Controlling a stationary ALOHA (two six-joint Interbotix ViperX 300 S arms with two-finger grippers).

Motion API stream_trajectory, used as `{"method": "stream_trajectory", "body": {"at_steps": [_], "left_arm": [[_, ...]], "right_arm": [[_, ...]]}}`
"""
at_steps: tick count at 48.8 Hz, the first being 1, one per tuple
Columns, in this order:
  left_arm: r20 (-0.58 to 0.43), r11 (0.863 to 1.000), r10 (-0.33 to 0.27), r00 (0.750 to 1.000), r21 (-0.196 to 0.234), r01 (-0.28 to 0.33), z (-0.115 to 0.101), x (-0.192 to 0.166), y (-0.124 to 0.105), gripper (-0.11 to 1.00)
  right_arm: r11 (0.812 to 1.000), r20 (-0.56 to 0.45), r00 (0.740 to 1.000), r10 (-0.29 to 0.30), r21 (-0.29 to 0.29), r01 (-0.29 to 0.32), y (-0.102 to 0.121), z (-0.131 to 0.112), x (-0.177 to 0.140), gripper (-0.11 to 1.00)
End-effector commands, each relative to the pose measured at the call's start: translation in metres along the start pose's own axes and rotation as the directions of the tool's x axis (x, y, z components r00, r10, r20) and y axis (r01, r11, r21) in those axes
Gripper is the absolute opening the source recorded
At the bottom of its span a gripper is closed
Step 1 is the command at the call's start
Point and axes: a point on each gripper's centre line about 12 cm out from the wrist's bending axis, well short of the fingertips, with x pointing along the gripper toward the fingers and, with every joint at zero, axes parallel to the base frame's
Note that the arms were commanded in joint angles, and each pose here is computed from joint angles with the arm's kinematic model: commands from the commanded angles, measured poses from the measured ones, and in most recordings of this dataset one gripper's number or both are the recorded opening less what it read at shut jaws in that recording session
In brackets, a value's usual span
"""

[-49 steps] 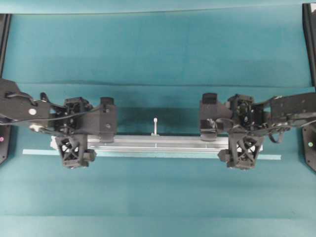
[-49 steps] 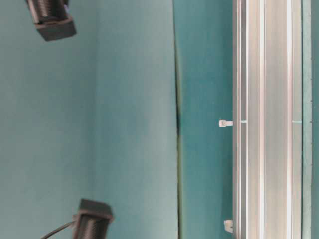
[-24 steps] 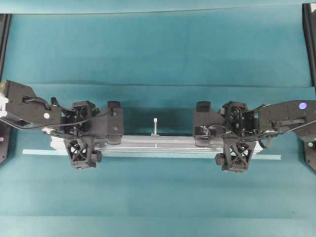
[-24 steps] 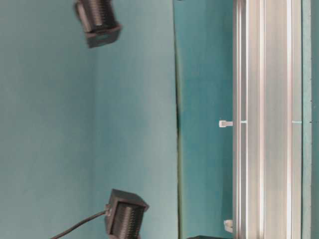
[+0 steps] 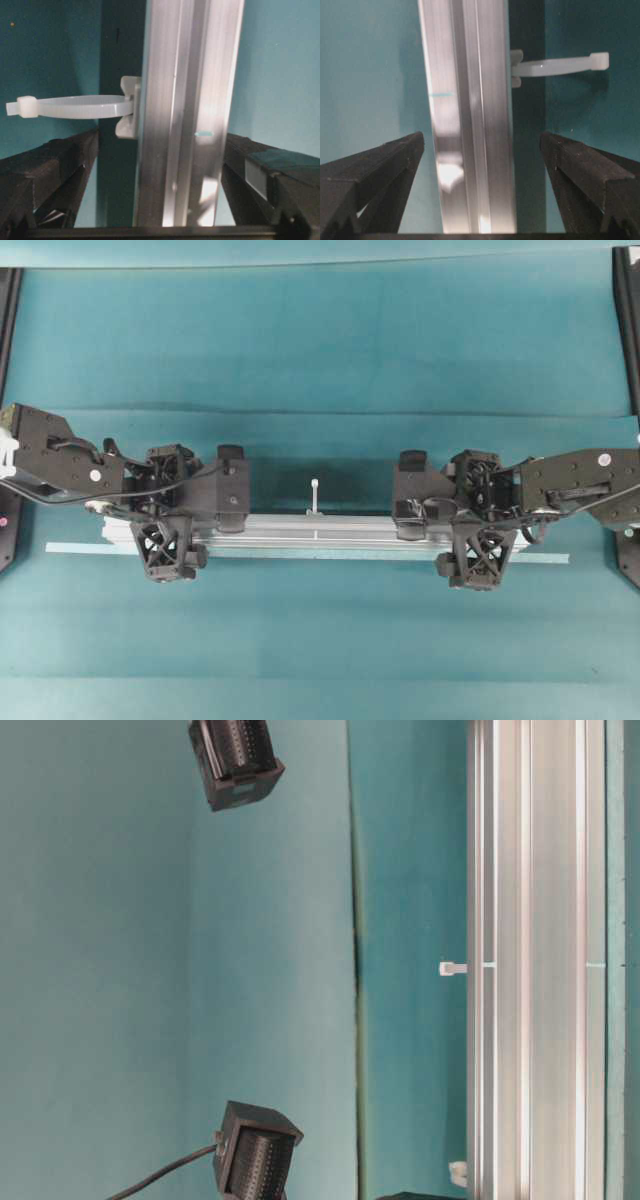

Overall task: Lift the large metal rail with both hands.
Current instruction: 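Close both grippers on the rail near its left and right ends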

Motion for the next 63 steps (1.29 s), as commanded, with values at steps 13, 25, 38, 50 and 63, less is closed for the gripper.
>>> {"method": "stream_trajectory", "body": {"at_steps": [13,25,38,50,63], "left_arm": [[0.047,1.000,-0.010,0.999,0.014,0.009,0.008,-0.001,-0.006,0.78],[0.077,0.999,-0.019,0.997,0.031,0.016,0.016,-0.004,-0.012,0.38],[0.076,0.999,-0.019,0.997,0.028,0.016,0.016,-0.004,-0.012,0.38],[0.073,1.000,-0.018,0.997,0.017,0.017,0.015,-0.005,-0.012,0.38],[0.131,1.000,-0.022,0.991,0.020,0.020,0.027,-0.034,-0.012,0.38]], "right_arm": [[1.000,-0.008,1.000,-0.001,0.002,0.001,0.000,0.001,0.004,0.74],[1.000,-0.006,1.000,0.002,0.005,-0.001,0.001,0.001,0.004,0.39],[1.000,-0.003,1.000,0.002,0.006,-0.002,0.001,0.002,0.004,0.39],[1.000,-0.002,1.000,0.003,0.006,-0.003,0.001,0.003,0.003,0.39],[1.000,0.027,1.000,0.010,0.001,-0.010,0.004,0.019,-0.023,0.39]]}}
